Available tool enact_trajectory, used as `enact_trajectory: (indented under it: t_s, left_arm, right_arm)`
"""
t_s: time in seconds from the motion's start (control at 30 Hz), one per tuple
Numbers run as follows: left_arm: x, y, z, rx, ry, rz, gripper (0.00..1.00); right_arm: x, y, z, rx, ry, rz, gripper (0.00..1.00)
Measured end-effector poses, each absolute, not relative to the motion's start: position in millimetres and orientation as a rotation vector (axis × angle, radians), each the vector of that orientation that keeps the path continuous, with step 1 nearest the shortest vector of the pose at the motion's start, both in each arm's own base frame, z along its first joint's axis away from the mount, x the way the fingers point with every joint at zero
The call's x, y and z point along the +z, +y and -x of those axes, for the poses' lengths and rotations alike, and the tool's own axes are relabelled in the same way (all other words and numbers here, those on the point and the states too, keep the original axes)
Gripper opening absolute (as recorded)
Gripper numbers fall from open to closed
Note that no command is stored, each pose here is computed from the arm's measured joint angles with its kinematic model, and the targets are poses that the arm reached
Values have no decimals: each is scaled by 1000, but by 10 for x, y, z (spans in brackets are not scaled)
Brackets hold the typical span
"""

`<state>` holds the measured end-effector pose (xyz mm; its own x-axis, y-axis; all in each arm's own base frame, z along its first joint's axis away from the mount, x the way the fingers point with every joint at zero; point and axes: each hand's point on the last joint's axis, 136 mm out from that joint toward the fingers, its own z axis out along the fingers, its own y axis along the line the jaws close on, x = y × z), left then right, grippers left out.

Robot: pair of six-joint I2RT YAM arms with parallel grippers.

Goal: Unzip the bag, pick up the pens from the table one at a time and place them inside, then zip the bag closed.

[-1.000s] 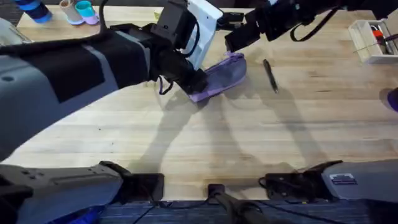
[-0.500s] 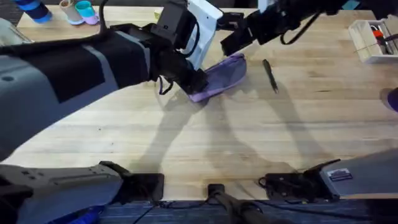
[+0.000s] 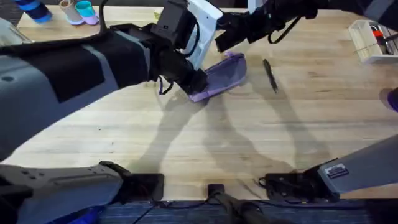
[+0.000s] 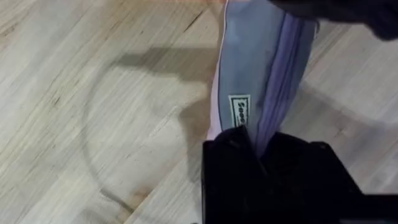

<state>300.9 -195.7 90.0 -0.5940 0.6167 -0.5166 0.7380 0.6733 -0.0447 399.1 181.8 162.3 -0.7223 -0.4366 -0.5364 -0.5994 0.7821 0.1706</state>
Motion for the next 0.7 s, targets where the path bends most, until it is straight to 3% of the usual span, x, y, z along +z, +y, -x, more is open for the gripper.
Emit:
enact_trajectory:
  t_s: [0.4, 0.7]
  left_arm:
    - [899, -1957, -3009, -351, 2422, -1051, 45]
    - [900, -1957, -3009, -351, 2422, -1051, 45]
  right_arm:
    - [1445, 1849, -3942, 504, 2549, 787, 875]
    - [1369, 1828, -3873, 509, 2588, 789, 774]
